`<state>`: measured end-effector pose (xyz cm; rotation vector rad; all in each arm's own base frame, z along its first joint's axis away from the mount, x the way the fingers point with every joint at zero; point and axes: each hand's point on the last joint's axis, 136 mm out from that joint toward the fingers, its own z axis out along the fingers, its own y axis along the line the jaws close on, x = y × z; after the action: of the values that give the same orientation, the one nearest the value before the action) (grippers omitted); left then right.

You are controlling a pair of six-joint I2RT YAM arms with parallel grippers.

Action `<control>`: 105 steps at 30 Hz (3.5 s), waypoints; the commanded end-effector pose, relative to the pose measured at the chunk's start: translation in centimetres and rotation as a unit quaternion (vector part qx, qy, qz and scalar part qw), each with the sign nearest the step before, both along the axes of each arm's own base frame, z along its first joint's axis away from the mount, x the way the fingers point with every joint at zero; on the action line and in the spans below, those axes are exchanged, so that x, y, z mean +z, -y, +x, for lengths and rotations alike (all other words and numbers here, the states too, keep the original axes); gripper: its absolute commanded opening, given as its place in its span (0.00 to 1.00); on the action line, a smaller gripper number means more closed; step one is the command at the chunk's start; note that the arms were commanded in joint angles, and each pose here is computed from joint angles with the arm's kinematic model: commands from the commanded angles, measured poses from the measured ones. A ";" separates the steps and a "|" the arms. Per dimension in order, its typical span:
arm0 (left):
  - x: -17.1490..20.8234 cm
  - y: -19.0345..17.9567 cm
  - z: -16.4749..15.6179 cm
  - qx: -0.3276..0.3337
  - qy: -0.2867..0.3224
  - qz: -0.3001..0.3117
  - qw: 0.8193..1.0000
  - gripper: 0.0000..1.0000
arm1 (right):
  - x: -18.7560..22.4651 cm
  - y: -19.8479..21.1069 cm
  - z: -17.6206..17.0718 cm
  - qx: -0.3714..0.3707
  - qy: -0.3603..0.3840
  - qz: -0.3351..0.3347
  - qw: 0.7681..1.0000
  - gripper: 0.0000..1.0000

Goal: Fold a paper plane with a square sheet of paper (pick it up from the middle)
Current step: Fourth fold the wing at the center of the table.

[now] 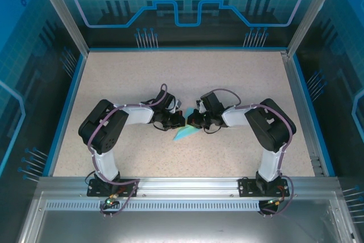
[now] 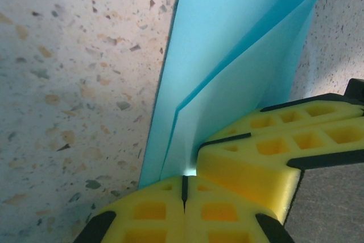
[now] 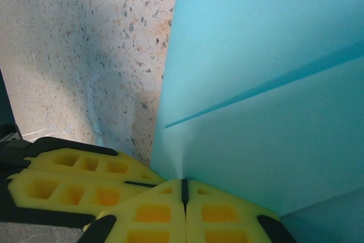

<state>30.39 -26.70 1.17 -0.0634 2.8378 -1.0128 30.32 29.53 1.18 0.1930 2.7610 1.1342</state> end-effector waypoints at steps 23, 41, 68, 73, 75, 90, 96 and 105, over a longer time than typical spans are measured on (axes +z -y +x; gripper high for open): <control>5.4 1.7 -2.6 -0.003 -0.018 -0.072 0.997 0.13 | -5.8 3.5 -2.1 -0.029 -0.082 -0.087 0.992 0.05; 0.3 -0.5 -3.9 0.016 -0.062 0.027 0.998 0.10 | -5.8 3.3 -2.2 -0.025 -0.084 -0.081 0.993 0.06; -1.6 -2.8 -4.8 0.018 -0.069 0.086 0.994 0.09 | -6.4 3.5 -2.4 -0.021 -0.092 -0.085 0.992 0.08; -2.1 -3.1 -5.2 0.021 -0.075 0.088 0.993 0.06 | -4.0 2.4 -0.9 -0.011 -0.060 -0.046 0.997 0.08; -2.2 -3.2 -5.3 0.023 -0.077 0.087 0.993 0.05 | -2.2 1.7 -0.1 -0.004 -0.035 -0.021 0.999 0.09; -2.7 -3.4 -5.4 0.037 -0.083 0.081 0.993 0.02 | 2.5 0.2 -0.4 0.038 0.040 0.037 0.998 0.15; -2.9 -3.7 -5.6 0.052 -0.087 0.080 0.992 0.01 | 0.8 -1.0 -1.8 0.059 0.018 0.038 0.997 0.12; -2.6 -3.6 -5.5 0.060 -0.087 0.072 0.992 0.00 | -1.2 -1.5 -1.9 0.067 -0.013 0.027 0.997 0.10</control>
<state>27.10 -25.40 1.21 -0.2238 2.8983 -0.9532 28.96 30.71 1.48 0.0412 2.7558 1.2660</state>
